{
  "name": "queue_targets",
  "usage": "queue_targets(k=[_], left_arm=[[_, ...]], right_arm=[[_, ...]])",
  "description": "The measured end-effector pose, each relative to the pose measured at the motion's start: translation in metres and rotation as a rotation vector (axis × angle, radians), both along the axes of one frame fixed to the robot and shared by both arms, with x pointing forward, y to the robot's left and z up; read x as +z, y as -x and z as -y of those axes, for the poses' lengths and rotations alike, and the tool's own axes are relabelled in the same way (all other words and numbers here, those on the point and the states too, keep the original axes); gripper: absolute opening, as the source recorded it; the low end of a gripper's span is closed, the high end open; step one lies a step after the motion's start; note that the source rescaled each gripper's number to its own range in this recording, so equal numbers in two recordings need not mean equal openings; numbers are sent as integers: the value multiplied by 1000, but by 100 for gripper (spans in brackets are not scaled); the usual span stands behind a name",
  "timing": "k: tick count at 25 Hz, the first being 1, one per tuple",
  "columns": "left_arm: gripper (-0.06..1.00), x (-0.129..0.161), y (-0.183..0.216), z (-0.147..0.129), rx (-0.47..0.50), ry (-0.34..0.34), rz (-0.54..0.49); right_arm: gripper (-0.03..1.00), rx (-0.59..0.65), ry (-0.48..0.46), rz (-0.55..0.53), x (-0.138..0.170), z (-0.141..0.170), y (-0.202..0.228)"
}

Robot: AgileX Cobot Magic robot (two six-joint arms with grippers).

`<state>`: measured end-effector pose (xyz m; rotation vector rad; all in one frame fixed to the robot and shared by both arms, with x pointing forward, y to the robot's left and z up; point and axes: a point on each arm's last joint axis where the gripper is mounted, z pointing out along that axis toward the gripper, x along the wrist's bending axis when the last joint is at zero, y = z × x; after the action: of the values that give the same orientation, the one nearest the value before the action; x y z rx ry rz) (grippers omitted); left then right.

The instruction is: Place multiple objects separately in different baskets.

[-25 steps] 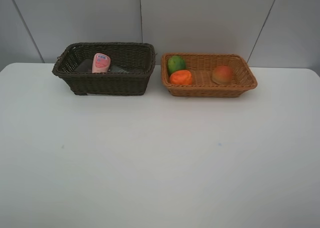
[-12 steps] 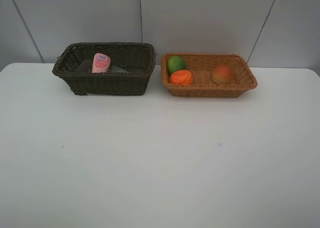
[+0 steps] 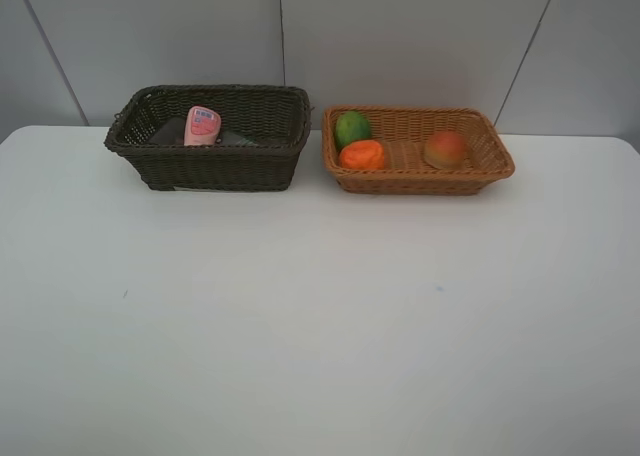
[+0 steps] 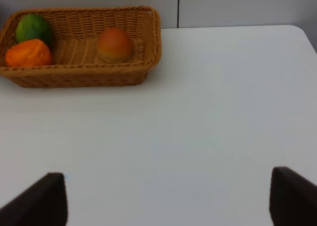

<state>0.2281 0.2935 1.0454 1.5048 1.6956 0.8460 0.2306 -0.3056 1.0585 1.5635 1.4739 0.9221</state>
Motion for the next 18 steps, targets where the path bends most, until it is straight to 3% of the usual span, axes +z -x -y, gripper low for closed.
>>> queue_targets(k=[18], left_arm=[[100, 0, 0, 0, 2, 4, 0]], right_arm=[[88, 0, 0, 0, 0, 0, 0]])
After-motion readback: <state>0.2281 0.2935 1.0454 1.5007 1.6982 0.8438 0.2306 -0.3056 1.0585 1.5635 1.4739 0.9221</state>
